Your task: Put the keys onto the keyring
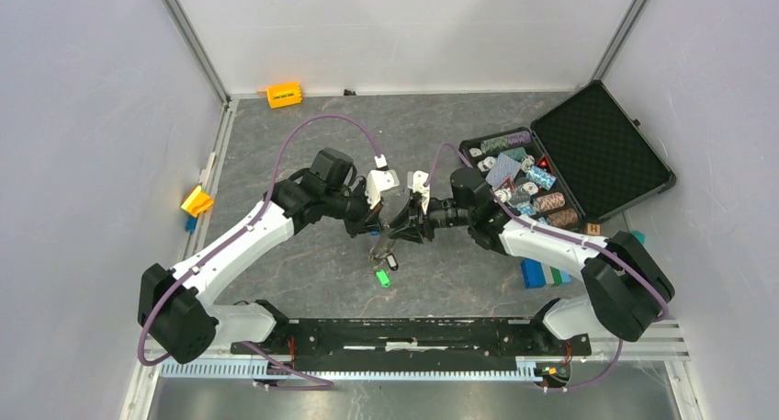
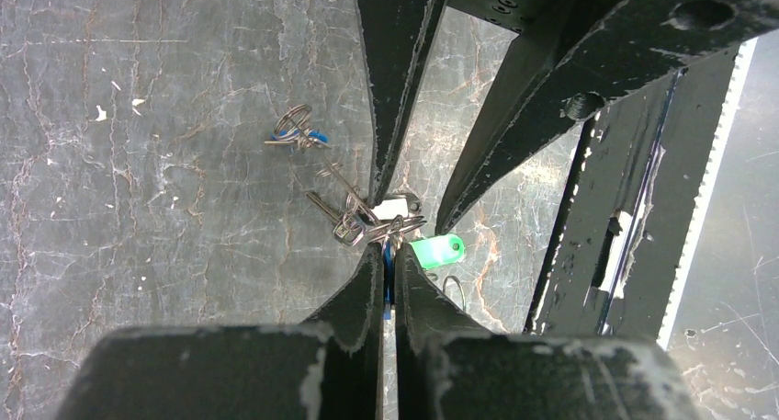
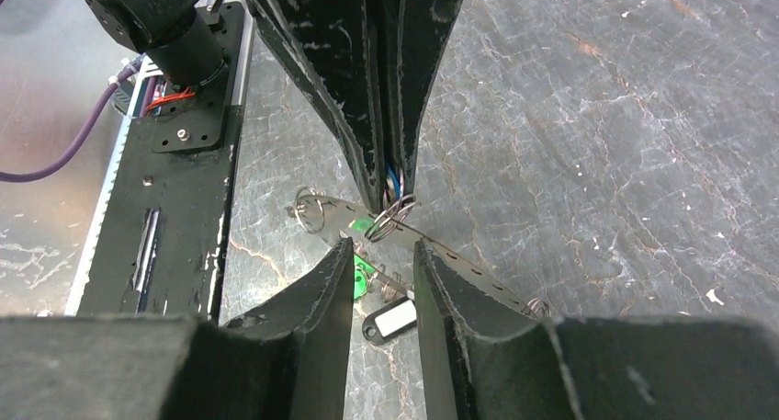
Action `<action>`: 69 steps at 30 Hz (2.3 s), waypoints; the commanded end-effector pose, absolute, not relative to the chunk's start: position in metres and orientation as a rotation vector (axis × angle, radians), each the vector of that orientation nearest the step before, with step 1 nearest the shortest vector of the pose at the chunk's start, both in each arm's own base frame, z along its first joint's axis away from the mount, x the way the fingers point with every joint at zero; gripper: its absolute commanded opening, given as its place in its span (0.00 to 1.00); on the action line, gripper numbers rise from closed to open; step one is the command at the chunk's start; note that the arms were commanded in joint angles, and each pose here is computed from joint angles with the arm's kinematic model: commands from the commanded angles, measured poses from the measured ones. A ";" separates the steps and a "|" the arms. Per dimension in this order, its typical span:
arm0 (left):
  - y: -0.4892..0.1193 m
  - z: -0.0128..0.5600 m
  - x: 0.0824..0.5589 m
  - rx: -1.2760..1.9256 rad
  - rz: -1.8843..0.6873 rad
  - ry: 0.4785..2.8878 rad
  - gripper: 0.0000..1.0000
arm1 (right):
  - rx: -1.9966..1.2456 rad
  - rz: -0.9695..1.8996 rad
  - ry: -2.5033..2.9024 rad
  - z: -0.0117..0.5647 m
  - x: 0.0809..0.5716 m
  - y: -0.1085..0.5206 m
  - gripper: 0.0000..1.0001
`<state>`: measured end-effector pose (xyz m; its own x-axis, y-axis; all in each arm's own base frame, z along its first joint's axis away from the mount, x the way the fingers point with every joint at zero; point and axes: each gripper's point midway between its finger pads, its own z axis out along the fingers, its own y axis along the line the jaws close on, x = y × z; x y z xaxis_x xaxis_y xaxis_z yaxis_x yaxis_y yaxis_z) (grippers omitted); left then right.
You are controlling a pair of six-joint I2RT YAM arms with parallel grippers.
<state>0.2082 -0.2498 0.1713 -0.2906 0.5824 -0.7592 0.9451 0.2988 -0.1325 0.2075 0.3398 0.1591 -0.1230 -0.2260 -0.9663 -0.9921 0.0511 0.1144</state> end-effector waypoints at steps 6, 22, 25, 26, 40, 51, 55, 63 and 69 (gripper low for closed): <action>-0.258 0.190 0.215 1.302 -0.808 1.928 0.02 | -1.274 1.157 1.411 0.189 0.213 0.351 0.36; -0.259 0.189 0.213 1.304 -0.824 1.933 0.02 | -1.245 1.167 1.423 0.194 0.215 0.354 0.25; -0.259 0.189 0.213 1.303 -0.827 1.932 0.02 | -1.243 1.161 1.425 0.195 0.216 0.354 0.22; -0.259 0.190 0.213 1.302 -0.828 1.932 0.02 | -1.239 1.154 1.431 0.195 0.218 0.354 0.21; -0.258 0.189 0.210 1.309 -0.833 1.925 0.02 | -1.252 1.100 1.443 0.192 0.224 0.351 0.06; -0.253 0.185 0.207 1.326 -0.811 1.924 0.02 | -1.306 1.105 1.338 0.201 0.217 0.342 0.00; -0.252 0.185 0.207 1.329 -0.805 1.923 0.02 | -1.312 1.129 1.296 0.206 0.215 0.339 0.00; -0.251 0.182 0.208 1.331 -0.794 1.930 0.02 | -1.336 1.200 1.208 0.214 0.202 0.334 0.00; -0.250 0.178 0.208 1.351 -0.789 1.936 0.02 | -1.331 1.222 1.175 0.222 0.200 0.332 0.00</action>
